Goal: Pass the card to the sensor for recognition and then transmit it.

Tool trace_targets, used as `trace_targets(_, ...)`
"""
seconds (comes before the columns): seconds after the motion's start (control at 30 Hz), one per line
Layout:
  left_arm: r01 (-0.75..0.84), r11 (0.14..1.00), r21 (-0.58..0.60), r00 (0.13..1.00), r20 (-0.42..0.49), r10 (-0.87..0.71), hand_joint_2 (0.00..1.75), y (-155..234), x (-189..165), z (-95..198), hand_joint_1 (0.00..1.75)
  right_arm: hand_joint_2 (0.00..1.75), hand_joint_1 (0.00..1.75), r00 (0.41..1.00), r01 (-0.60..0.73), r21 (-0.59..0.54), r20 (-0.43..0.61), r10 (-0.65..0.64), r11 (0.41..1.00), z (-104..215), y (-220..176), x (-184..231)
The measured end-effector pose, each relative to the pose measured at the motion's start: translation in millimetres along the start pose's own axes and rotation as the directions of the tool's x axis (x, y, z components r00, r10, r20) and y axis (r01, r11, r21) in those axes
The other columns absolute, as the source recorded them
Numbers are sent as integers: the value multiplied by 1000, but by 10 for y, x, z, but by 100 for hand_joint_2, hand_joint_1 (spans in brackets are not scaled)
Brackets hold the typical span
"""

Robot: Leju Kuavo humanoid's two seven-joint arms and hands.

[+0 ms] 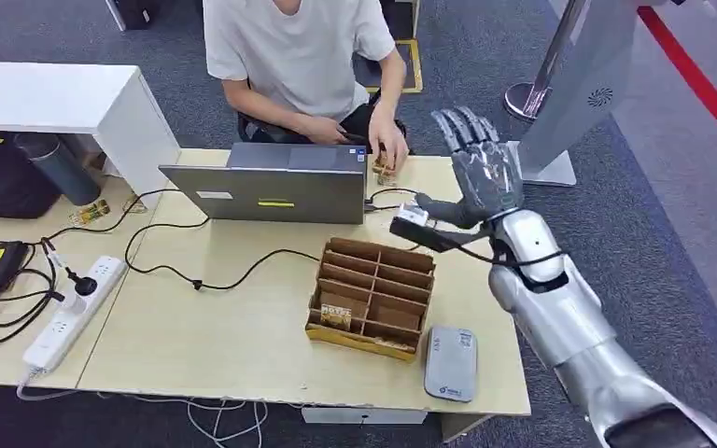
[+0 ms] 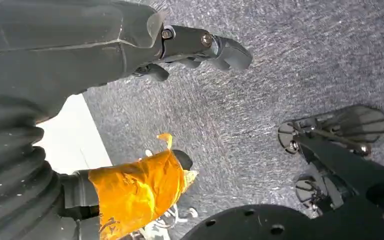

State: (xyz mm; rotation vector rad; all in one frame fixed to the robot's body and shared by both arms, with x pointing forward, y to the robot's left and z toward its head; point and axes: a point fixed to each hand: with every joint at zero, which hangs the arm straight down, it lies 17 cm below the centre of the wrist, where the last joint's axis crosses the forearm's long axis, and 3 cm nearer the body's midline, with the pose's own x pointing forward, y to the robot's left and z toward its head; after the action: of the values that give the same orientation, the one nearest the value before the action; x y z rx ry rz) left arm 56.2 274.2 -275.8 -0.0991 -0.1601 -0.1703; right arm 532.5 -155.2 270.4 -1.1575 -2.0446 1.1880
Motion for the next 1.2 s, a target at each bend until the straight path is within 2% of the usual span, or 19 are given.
trace_targets(0.1,-28,1000,8,1000,-11,28,175,0,-52,-1,0,175,0,999,37,-25,10,-37,999,396,-34,91)
trace_targets(0.33,-82,996,29,996,-20,83,175,7,-79,-9,0,175,0,997,64,-66,38,-62,996,1108,-279,269)
trace_targets(0.63,-149,988,46,988,-29,150,175,-50,-122,-22,0,175,0,995,89,-127,65,-82,988,1889,-695,569)
trace_targets(0.83,-172,983,56,984,-27,174,175,-79,-110,-31,0,175,0,988,149,-104,66,-143,983,2234,-731,836)
trace_targets(0.97,-178,982,58,983,-26,180,175,-97,-103,-35,0,175,0,976,217,-81,52,-214,973,2333,-641,1012)
trace_targets(1.2,-169,983,64,985,-29,172,175,-105,-107,-38,0,175,0,934,349,44,63,-351,936,2494,-207,1507)
